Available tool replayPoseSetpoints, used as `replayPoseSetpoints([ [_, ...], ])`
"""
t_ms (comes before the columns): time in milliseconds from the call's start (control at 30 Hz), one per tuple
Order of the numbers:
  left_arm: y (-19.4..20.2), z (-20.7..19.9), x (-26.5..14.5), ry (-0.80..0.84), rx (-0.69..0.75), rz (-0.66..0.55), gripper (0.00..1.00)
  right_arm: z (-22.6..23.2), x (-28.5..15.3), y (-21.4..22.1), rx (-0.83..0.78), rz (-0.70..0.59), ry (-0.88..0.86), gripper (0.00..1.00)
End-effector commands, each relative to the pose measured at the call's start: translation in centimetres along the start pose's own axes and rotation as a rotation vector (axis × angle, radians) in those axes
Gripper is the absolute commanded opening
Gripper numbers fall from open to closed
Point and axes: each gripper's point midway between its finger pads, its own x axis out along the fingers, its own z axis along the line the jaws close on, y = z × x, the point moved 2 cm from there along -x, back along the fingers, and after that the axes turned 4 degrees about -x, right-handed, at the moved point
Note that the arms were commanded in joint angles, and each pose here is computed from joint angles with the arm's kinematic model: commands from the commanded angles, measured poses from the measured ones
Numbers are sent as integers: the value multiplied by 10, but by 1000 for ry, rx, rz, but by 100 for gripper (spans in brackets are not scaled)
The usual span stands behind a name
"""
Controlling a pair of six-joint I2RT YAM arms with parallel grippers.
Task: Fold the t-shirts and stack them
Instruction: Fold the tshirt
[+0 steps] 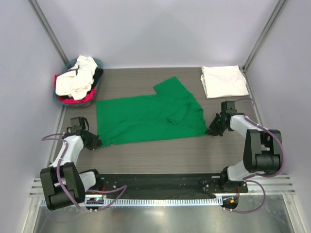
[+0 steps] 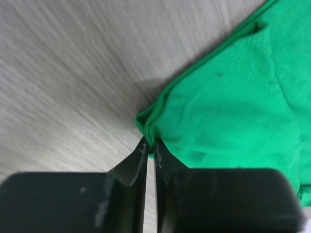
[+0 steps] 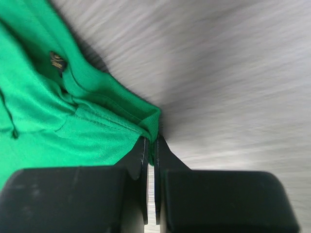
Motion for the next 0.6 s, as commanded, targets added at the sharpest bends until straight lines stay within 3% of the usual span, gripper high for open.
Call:
replayPoseSetpoints([
  [0, -26, -20, -1, 32, 17, -90, 3, -33, -20, -12, 52, -80, 129, 1],
  [167, -30, -26, -2, 35, 26, -85, 0, -46, -35, 0, 130, -113, 148, 1],
  [467, -9, -2, -11, 37, -15, -76, 0, -51, -50, 25, 199, -128, 130, 1],
  [533, -4, 2, -14, 40, -40, -72, 11, -48, -54, 26, 206, -138, 112, 1],
  [567, -2, -2, -19, 74, -43, -65, 37, -45, -55, 24, 216, -139, 99, 11],
])
